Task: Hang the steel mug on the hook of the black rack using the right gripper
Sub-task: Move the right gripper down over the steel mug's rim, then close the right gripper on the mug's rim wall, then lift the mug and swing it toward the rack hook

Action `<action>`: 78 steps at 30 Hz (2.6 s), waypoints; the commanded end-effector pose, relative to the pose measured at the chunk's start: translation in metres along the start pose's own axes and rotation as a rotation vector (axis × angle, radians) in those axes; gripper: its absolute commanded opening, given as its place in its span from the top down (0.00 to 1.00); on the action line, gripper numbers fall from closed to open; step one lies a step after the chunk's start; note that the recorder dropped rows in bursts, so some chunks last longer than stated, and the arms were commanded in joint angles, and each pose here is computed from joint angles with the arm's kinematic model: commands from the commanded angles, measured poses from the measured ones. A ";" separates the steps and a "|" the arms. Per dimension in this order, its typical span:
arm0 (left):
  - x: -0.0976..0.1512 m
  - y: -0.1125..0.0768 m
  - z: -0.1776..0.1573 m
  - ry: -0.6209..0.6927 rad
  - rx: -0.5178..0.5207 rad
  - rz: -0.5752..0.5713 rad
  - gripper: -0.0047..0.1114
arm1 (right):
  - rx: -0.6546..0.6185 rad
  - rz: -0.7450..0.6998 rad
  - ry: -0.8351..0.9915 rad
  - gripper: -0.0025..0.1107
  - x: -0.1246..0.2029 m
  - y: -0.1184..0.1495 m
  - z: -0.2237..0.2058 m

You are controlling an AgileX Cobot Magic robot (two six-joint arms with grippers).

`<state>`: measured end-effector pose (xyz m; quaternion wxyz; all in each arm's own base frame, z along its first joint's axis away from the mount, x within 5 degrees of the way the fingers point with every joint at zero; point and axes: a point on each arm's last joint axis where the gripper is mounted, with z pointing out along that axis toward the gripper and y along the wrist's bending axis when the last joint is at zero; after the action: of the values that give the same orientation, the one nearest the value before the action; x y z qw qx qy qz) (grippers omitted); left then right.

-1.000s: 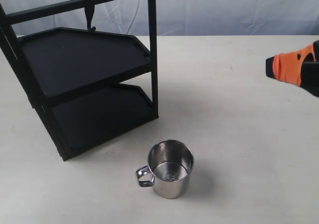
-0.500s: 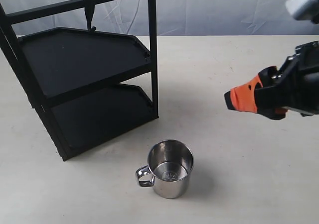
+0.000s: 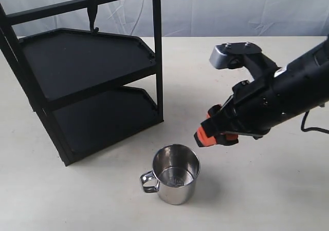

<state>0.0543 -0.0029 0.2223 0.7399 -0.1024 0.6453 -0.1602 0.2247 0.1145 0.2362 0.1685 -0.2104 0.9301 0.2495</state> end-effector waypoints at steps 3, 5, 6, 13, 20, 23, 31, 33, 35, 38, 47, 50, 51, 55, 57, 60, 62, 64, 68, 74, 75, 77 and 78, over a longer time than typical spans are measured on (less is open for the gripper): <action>-0.001 0.000 0.000 -0.007 0.003 0.000 0.96 | 0.023 -0.037 0.074 0.49 -0.013 0.010 0.024; -0.001 0.000 0.000 -0.007 0.003 0.000 0.96 | 0.029 -0.038 0.103 0.49 -0.013 0.012 0.032; -0.001 0.000 0.000 -0.007 0.003 0.000 0.96 | 0.029 -0.041 0.117 0.49 -0.012 0.013 0.036; -0.001 0.000 0.000 -0.007 0.003 0.000 0.96 | 0.019 -0.051 0.188 0.49 -0.007 0.020 0.059; -0.001 0.000 0.000 -0.007 0.003 0.000 0.96 | 0.065 -0.040 0.201 0.49 -0.006 0.016 0.072; -0.001 0.000 0.000 -0.007 0.003 0.000 0.96 | 0.071 -0.032 0.212 0.49 -0.006 0.012 0.079; -0.001 0.000 0.000 -0.007 0.003 0.000 0.96 | 0.070 -0.036 0.184 0.49 -0.008 0.015 0.073; -0.001 0.000 0.000 -0.007 0.003 0.000 0.96 | 0.074 -0.036 0.172 0.49 -0.009 0.015 0.072; -0.001 0.000 0.000 -0.007 0.003 0.000 0.96 | 0.075 -0.033 0.179 0.49 -0.008 0.014 0.075; -0.001 0.000 0.000 -0.007 0.003 0.000 0.96 | 0.089 -0.042 0.202 0.49 -0.007 0.011 0.080; -0.001 0.000 0.000 -0.007 0.003 0.000 0.96 | 0.109 -0.035 0.243 0.58 -0.003 0.004 0.090; -0.001 0.000 0.000 -0.007 0.003 0.000 0.96 | 0.109 -0.034 0.245 0.73 -0.003 0.004 0.091; -0.001 0.000 0.000 -0.007 0.003 0.000 0.96 | 0.108 -0.032 0.245 0.79 -0.003 0.004 0.091; -0.001 0.000 0.000 -0.007 0.003 0.000 0.96 | 0.101 -0.019 0.247 0.98 -0.003 0.005 0.091; -0.001 0.000 0.000 -0.007 0.003 0.000 0.96 | 0.086 0.002 0.246 0.99 -0.003 0.006 0.091; -0.001 0.000 0.000 -0.007 0.003 0.000 0.96 | 0.020 0.085 0.267 0.99 -0.001 0.013 0.091; -0.001 0.000 0.000 -0.007 0.003 0.000 0.96 | -0.023 0.123 0.288 0.99 0.001 0.018 0.089; -0.001 0.000 0.000 -0.007 0.003 0.000 0.96 | -0.072 0.165 0.320 0.99 0.003 0.023 0.088; -0.001 0.000 0.000 -0.007 0.003 0.000 0.96 | -0.189 0.265 0.358 0.99 0.004 0.035 0.086; -0.001 0.000 0.000 -0.007 0.003 0.000 0.96 | -0.321 0.452 0.271 0.99 -0.009 0.045 0.085; -0.001 0.000 0.000 -0.007 0.003 0.000 0.96 | -0.351 0.501 0.248 0.99 -0.012 0.045 0.083; -0.001 0.000 0.000 -0.007 0.003 0.000 0.96 | -0.436 0.595 0.195 0.99 -0.022 0.043 0.078; -0.001 0.000 0.000 -0.007 0.003 0.000 0.96 | -0.461 0.616 0.182 0.99 -0.024 0.042 0.076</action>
<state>0.0543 -0.0029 0.2223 0.7399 -0.1024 0.6453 -0.1602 0.2343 0.1980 0.1932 -0.0542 -0.0112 0.9010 0.4304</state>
